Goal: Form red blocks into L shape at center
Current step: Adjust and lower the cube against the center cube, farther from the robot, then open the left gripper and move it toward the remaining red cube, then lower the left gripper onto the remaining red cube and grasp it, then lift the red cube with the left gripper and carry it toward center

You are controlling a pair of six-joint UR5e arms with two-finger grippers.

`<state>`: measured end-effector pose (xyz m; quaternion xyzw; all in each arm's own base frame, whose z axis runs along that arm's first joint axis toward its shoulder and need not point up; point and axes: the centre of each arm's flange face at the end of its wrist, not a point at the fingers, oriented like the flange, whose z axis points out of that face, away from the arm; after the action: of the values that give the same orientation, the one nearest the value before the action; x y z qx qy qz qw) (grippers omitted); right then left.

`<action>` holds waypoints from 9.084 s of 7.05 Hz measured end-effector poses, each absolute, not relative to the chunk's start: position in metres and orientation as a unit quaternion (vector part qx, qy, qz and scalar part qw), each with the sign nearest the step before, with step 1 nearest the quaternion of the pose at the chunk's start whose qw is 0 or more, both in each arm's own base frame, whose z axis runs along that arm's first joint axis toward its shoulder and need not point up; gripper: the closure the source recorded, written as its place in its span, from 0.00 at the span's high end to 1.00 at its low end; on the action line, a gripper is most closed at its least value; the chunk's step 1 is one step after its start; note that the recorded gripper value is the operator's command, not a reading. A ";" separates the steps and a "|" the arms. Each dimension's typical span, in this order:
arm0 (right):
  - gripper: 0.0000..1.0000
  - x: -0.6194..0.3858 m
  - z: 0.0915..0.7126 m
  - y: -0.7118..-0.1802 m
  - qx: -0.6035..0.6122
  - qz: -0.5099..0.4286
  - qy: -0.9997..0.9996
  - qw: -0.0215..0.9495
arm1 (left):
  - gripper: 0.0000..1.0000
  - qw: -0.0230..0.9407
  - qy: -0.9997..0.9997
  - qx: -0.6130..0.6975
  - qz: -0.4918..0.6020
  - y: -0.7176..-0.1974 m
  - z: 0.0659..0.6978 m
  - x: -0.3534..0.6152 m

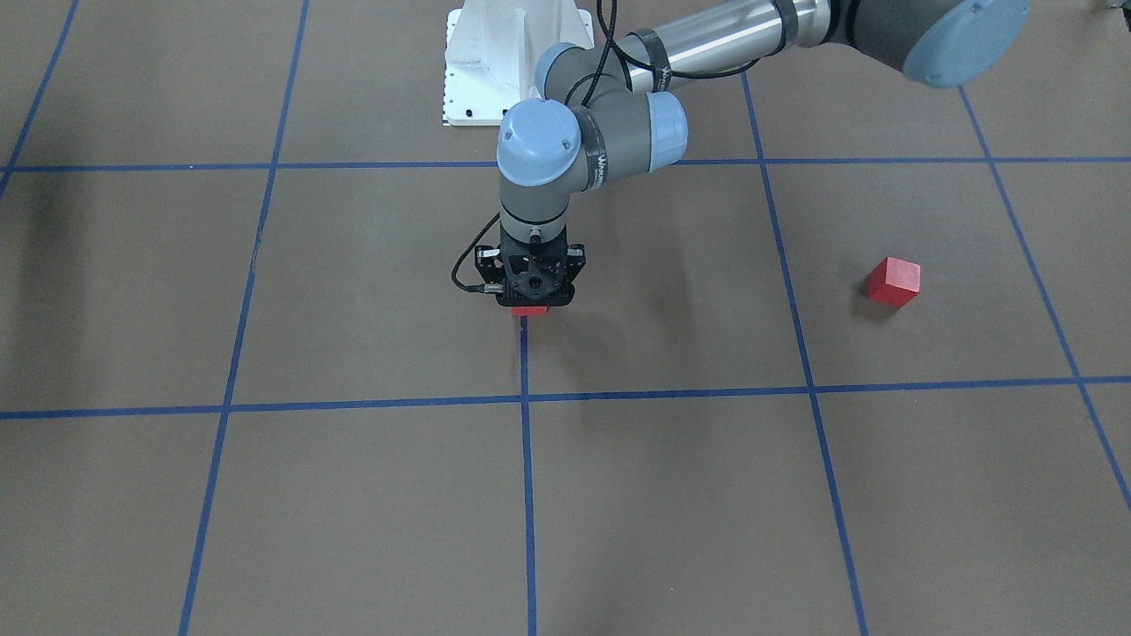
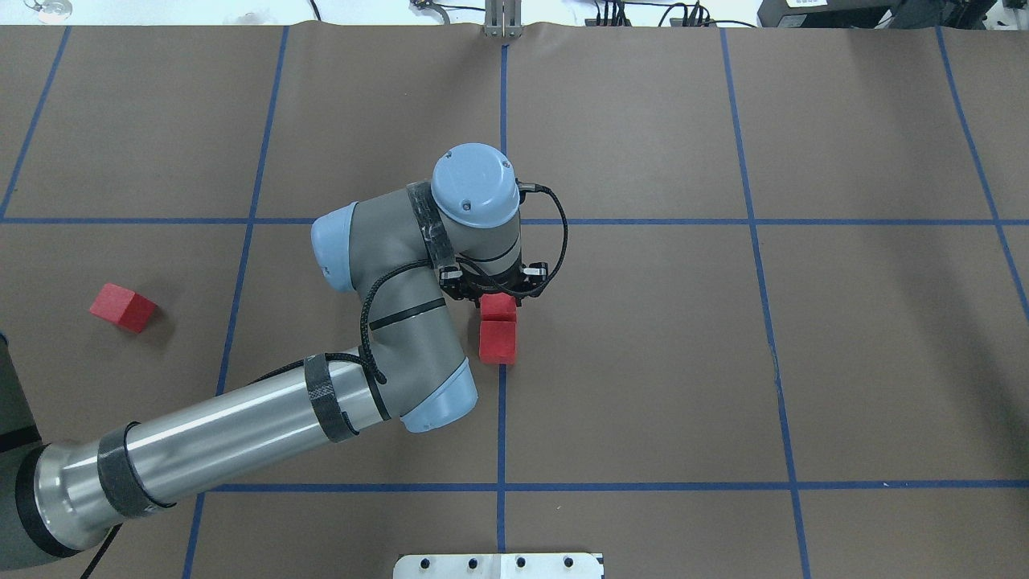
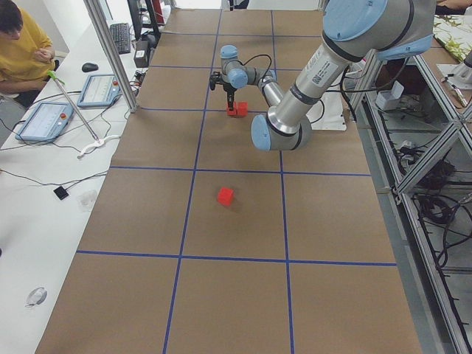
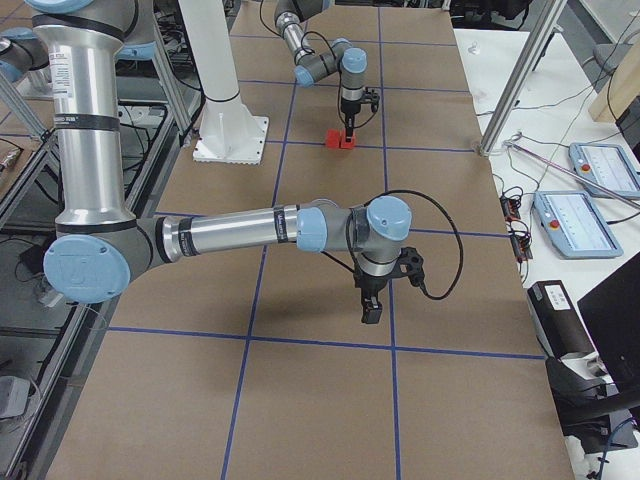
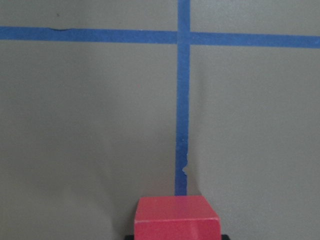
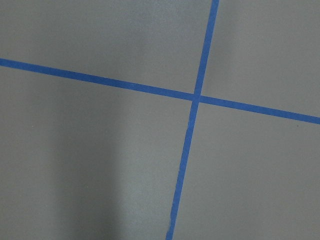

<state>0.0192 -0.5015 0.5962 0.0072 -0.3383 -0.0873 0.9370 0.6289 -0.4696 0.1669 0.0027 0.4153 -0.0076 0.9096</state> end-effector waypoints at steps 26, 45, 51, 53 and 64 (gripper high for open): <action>0.99 0.019 0.599 -0.503 0.004 -0.086 -0.338 0.937 | 1.00 0.899 0.351 0.083 0.251 -0.491 0.423 0.277; 0.99 0.019 0.598 -0.504 0.006 -0.087 -0.338 0.937 | 0.83 0.908 0.386 0.059 0.156 -0.444 0.555 0.276; 0.99 0.019 0.598 -0.505 0.006 -0.087 -0.338 0.937 | 0.23 0.909 0.383 0.053 0.155 -0.439 0.561 0.272; 0.99 0.019 0.598 -0.505 0.006 -0.087 -0.338 0.937 | 0.08 0.906 0.389 0.051 0.157 -0.440 0.556 0.274; 0.99 0.019 0.602 -0.504 0.001 -0.085 -0.338 0.937 | 0.00 0.738 0.352 0.304 0.488 -0.505 0.434 0.268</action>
<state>0.0190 -0.5041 0.6021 0.0014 -0.3377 -0.0852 0.9374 0.2682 -0.5046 0.4337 0.3043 0.3525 0.4879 0.7383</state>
